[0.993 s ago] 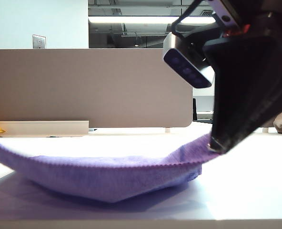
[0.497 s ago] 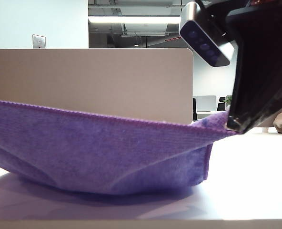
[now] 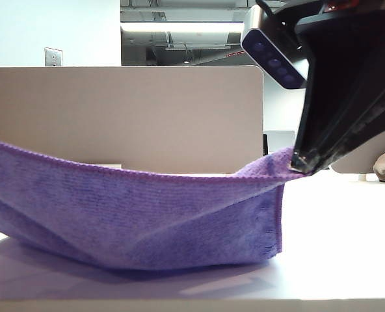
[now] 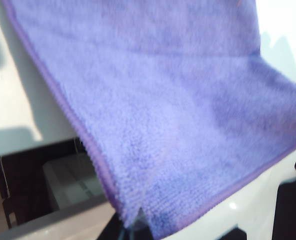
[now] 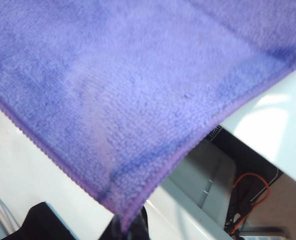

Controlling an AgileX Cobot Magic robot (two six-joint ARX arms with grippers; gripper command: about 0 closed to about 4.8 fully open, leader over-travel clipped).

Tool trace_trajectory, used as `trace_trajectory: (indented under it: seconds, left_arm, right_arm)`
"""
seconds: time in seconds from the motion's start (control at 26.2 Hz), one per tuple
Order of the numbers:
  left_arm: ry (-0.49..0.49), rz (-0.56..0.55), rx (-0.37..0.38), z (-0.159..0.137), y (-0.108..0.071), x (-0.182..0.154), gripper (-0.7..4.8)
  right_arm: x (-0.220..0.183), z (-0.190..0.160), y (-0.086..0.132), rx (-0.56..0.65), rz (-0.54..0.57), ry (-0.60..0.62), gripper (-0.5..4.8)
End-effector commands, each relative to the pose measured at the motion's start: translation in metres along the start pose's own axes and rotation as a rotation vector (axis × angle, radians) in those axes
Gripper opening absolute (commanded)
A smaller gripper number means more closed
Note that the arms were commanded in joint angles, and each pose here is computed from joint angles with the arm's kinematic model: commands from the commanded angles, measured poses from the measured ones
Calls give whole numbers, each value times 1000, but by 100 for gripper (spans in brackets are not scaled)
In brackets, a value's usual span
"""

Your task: Fold the bottom of the cloth upward, then fold it vertically to form a square shape.

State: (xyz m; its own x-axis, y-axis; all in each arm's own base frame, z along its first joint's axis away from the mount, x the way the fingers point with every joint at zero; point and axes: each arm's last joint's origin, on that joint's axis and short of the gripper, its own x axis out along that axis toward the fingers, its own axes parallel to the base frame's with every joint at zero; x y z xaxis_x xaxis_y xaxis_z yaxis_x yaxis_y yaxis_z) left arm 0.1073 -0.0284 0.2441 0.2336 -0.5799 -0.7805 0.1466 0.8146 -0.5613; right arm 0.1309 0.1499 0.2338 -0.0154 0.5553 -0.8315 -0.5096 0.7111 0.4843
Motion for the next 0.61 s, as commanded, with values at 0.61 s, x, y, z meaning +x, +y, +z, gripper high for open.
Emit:
trace_trajectory:
  seconds: [0.61]
  left_arm:
    - [-224,-83,-29,-27,2,-2,-3]
  right_arm:
    - [-24,-5,6,-38,-26,-177,-1]
